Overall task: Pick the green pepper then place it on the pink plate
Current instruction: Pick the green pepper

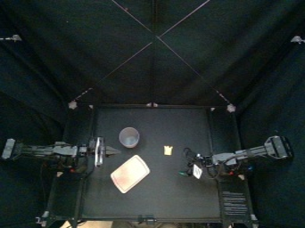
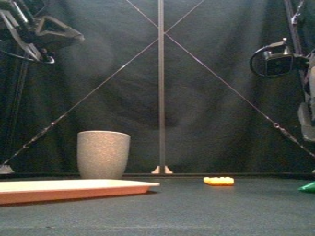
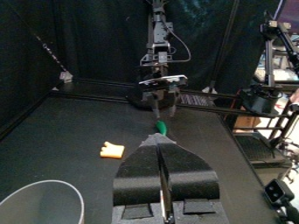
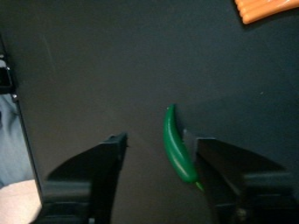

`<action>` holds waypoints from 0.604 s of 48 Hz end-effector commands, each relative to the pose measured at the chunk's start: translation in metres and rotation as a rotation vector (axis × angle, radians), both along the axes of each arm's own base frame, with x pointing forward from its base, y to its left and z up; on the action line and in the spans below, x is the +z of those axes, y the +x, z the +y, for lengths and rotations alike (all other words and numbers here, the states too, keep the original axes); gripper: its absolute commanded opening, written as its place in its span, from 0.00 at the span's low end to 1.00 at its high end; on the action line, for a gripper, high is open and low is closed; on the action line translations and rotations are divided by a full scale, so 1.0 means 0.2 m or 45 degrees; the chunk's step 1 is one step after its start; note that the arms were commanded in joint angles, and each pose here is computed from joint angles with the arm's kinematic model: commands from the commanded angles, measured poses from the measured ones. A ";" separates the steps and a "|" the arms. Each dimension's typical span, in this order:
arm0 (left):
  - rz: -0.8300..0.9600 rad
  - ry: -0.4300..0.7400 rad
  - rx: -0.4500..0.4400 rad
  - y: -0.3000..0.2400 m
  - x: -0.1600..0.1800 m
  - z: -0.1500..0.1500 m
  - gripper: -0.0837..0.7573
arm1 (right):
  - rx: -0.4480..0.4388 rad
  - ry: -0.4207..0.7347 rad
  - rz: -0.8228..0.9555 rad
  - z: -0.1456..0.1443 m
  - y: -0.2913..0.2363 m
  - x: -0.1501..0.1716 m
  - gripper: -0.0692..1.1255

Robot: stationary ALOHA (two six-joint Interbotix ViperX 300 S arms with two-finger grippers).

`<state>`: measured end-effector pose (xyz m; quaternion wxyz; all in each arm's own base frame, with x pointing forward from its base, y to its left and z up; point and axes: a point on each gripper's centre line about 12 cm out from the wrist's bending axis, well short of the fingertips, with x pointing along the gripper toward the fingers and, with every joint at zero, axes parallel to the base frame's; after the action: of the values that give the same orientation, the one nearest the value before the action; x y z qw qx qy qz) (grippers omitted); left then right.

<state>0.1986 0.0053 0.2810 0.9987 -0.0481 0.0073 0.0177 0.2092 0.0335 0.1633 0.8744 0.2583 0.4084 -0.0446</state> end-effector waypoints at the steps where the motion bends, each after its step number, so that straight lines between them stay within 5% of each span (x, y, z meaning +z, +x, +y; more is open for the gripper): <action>1: -0.043 0.001 0.007 0.01 0.06 0.01 0.21 | 0.050 -0.038 0.006 0.02 0.00 0.01 0.84; 29: -0.052 0.022 0.041 0.01 0.05 0.03 0.21 | 0.119 -0.116 0.150 0.02 -0.06 -0.20 0.83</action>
<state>0.1984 0.0102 0.2830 0.9987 -0.0426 -0.0016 0.0296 0.1927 0.0354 0.1223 0.8579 0.1959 0.4731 -0.0427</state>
